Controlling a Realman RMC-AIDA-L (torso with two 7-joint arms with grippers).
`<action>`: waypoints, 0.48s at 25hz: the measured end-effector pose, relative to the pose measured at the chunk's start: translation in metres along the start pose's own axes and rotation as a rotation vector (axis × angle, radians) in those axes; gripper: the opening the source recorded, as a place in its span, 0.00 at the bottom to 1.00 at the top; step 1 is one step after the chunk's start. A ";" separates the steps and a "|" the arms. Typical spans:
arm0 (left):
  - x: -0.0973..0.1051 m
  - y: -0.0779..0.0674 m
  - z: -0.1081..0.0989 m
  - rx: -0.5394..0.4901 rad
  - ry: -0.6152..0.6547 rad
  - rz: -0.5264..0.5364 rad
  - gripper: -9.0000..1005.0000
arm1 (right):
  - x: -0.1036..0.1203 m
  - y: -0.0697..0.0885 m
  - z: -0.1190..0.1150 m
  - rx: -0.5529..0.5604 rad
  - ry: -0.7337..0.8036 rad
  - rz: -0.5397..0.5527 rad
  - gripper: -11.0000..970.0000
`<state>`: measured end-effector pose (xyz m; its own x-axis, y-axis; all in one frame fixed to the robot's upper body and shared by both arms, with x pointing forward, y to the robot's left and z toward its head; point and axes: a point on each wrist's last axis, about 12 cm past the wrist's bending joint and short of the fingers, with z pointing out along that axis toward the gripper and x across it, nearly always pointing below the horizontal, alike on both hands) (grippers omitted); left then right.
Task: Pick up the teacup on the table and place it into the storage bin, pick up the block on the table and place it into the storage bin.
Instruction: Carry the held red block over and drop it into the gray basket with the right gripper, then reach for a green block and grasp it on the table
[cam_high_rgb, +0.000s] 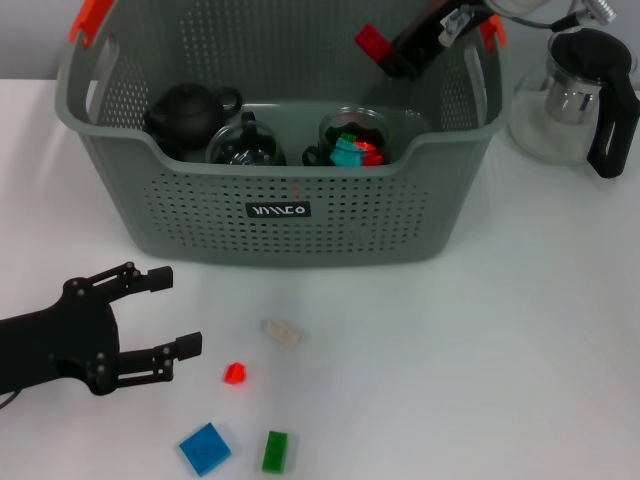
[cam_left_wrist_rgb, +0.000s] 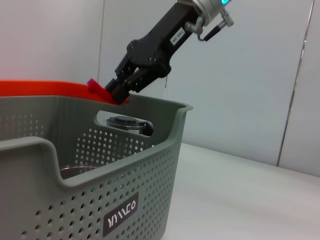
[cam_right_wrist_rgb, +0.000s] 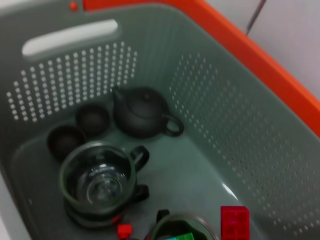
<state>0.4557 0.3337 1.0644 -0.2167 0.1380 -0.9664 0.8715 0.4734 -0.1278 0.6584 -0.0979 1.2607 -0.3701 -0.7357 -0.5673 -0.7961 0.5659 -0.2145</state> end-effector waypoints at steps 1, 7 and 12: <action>0.000 0.000 0.000 0.000 0.000 -0.001 0.87 | 0.001 0.000 0.002 0.004 0.007 -0.003 0.25; -0.001 0.001 0.001 0.002 0.000 -0.002 0.87 | 0.003 -0.001 0.009 0.046 0.031 -0.025 0.26; -0.001 0.001 0.000 0.001 -0.001 -0.003 0.87 | -0.001 -0.001 0.005 0.056 0.011 -0.031 0.40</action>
<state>0.4569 0.3337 1.0651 -0.2186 0.1362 -0.9663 0.8713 0.4732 -0.1304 0.6617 -0.0959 1.2570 -0.3512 -0.7573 -0.5506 -0.7795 0.5623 -0.2761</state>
